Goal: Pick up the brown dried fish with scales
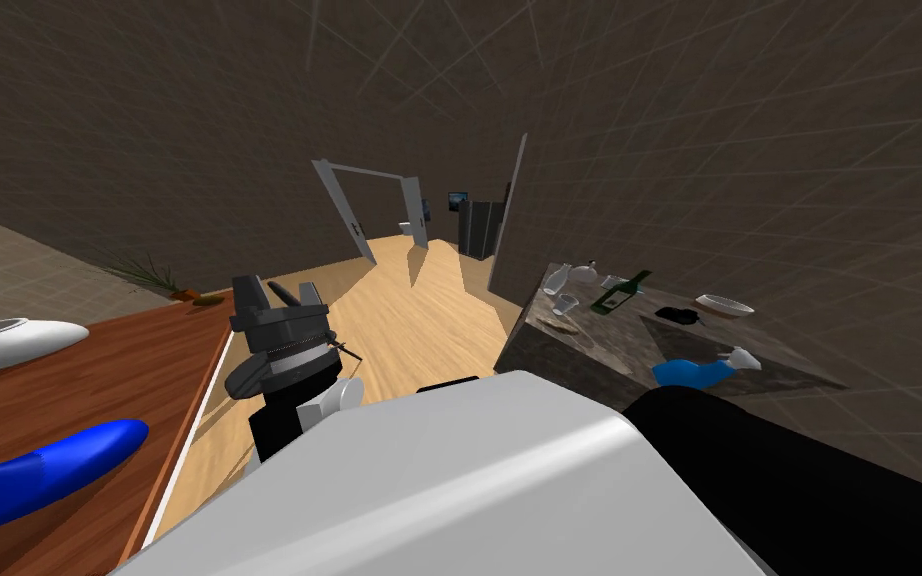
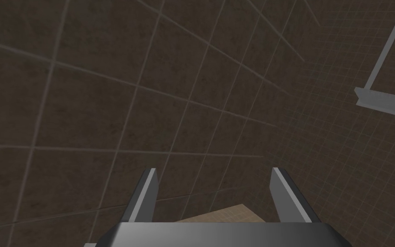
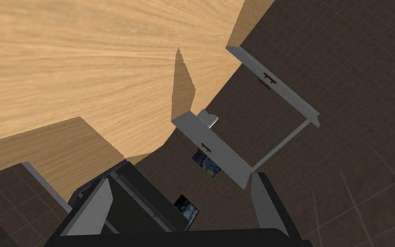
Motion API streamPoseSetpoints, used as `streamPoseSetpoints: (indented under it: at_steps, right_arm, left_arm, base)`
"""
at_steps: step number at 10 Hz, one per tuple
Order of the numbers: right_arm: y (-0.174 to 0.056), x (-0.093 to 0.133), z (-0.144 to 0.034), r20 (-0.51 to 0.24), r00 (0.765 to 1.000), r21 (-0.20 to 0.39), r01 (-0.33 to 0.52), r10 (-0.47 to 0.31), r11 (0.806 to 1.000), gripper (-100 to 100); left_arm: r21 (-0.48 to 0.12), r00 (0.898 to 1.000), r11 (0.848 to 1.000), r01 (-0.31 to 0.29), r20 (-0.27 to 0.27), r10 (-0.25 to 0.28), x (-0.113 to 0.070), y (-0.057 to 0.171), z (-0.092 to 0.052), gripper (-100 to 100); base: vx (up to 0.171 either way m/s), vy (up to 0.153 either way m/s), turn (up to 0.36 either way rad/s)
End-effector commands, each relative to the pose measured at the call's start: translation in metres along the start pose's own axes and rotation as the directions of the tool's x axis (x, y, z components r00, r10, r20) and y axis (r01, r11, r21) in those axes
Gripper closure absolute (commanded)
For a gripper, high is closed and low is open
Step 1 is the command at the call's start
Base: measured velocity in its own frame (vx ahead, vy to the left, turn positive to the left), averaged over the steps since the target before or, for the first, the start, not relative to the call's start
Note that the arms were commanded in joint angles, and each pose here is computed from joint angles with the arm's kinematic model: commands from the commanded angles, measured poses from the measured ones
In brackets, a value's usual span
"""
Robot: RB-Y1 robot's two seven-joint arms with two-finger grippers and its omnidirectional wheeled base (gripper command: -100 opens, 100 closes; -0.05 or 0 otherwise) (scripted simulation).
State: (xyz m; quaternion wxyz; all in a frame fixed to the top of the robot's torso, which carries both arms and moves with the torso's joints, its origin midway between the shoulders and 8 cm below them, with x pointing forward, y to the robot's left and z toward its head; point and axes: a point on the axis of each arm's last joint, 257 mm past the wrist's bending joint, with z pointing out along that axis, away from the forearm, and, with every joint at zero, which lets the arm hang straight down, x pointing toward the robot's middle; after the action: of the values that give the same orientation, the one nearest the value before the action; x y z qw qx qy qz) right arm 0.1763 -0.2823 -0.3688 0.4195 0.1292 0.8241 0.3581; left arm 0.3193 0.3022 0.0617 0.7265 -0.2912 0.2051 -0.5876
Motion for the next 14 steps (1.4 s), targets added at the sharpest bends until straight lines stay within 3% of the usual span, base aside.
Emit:
streamPoseSetpoints:
  at_steps: [1,2,4,5,7,8,9,10,11,12,13,14]
  right_arm:
    - [-0.016,0.007,-0.009,-0.029,1.0,0.031,0.009,-0.009,0.999,-100]
    - [-0.027,0.034,-0.029,-0.112,0.993,0.062,0.03,-0.023,0.998,-100]
    - [-0.048,0.039,-0.042,-0.143,0.989,0.105,0.044,-0.029,0.994,-100]
    - [-0.064,0.066,-0.07,-0.235,0.971,0.143,0.073,-0.038,0.987,-100]
    - [-0.079,0.067,-0.083,-0.261,0.964,0.174,0.09,-0.042,0.981,-100]
    - [-0.094,0.091,-0.116,-0.353,0.935,0.208,0.125,-0.044,0.97,-100]
    - [-0.108,0.09,-0.131,-0.378,0.925,0.236,0.145,-0.047,0.961,-100]
    - [-0.108,0.09,-0.131,-0.378,0.925,0.236,0.145,-0.047,0.961,-100]
    - [-0.123,0.111,-0.169,-0.466,0.884,0.268,0.183,-0.039,0.946,-100]
    - [-0.134,0.108,-0.182,-0.487,0.873,0.288,0.204,-0.04,0.936,-100]
    - [-0.147,0.127,-0.225,-0.566,0.824,0.318,0.241,-0.02,0.917,-100]
    - [-0.156,0.12,-0.238,-0.587,0.809,0.328,0.266,-0.025,0.906,-100]
  left_arm:
    - [0.0,1.0,1.0,0.0,0.0,0.0,0.0,0.0,0.0,0]
    - [0.0,1.0,1.0,0.0,0.0,0.0,0.0,0.0,0.0,0]
    - [0.0,1.0,1.0,0.0,0.0,0.0,0.0,0.0,0.0,0]
    - [0.0,1.0,1.0,0.0,0.0,0.0,0.0,0.0,0.0,0]
    - [0.0,1.0,1.0,0.0,0.0,0.0,0.0,0.0,0.0,0]
    - [0.0,1.0,1.0,0.0,0.0,0.0,0.0,0.0,0.0,0]
    - [0.0,1.0,1.0,0.0,0.0,0.0,0.0,0.0,0.0,0]
    - [0.0,1.0,1.0,0.0,0.0,0.0,0.0,0.0,0.0,0]
    - [0.0,1.0,1.0,0.0,0.0,0.0,0.0,0.0,0.0,0]
    - [0.0,1.0,1.0,0.0,0.0,0.0,0.0,0.0,0.0,0]
    - [0.0,1.0,1.0,0.0,0.0,0.0,0.0,0.0,0.0,0]
    - [0.0,1.0,1.0,0.0,0.0,0.0,0.0,0.0,0.0,0]
  base:
    - [0.012,0.033,-0.015]
    - [0.059,0.044,0.126]
    - [0.05,0.039,0.038]
    - [0.06,0.062,0.12]
    - [0.056,0.048,0.036]
    - [0.077,0.048,0.141]
    - [0.081,0.048,0.081]
    - [0.038,0.021,-0.003]
    - [0.071,0.043,0.147]
    - [0.077,0.031,0.079]
    - [0.111,0.04,0.155]
    - [0.109,0.024,0.068]
